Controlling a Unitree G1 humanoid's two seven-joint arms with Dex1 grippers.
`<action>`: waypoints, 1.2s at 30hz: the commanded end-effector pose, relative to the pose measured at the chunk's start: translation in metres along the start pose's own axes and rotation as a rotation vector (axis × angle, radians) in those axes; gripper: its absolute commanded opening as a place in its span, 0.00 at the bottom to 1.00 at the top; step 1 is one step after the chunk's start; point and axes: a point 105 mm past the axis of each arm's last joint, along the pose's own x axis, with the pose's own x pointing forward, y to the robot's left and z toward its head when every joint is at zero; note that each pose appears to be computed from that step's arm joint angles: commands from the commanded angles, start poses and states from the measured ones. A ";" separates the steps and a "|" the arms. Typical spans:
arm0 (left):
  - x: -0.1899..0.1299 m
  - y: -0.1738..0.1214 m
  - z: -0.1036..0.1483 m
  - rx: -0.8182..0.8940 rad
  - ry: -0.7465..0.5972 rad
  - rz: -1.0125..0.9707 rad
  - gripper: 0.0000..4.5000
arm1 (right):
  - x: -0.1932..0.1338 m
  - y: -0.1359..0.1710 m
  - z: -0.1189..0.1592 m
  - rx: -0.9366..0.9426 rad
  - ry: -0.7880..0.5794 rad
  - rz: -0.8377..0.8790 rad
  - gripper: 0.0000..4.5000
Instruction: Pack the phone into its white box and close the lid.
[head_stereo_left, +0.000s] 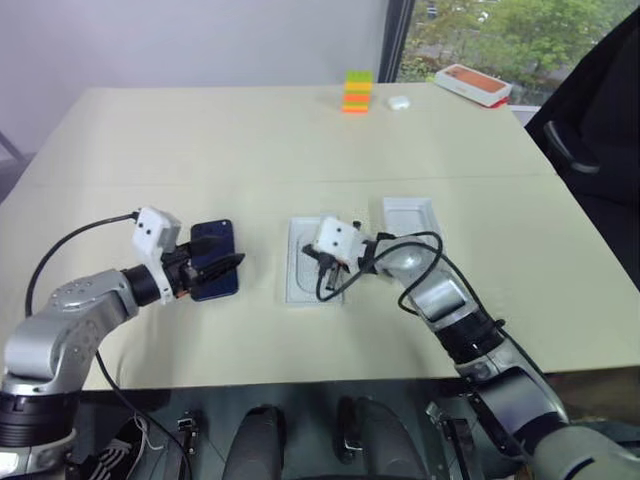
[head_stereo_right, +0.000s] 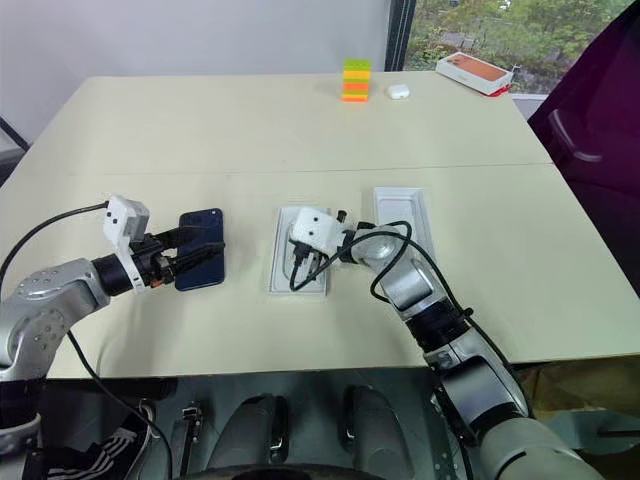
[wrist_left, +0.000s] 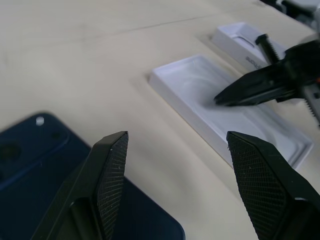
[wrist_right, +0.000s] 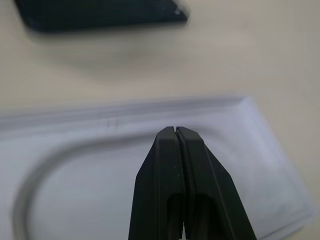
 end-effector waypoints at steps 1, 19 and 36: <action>-0.011 0.016 0.013 -0.080 -0.044 0.049 0.74 | -0.009 -0.012 0.038 -0.004 -0.132 -0.030 0.02; -0.035 0.082 -0.011 -0.567 0.041 0.253 0.74 | 0.055 0.011 0.060 0.086 -0.066 0.031 0.02; -0.004 0.055 -0.046 -0.762 0.272 0.109 0.74 | 0.088 0.043 0.029 -0.062 0.170 0.079 0.02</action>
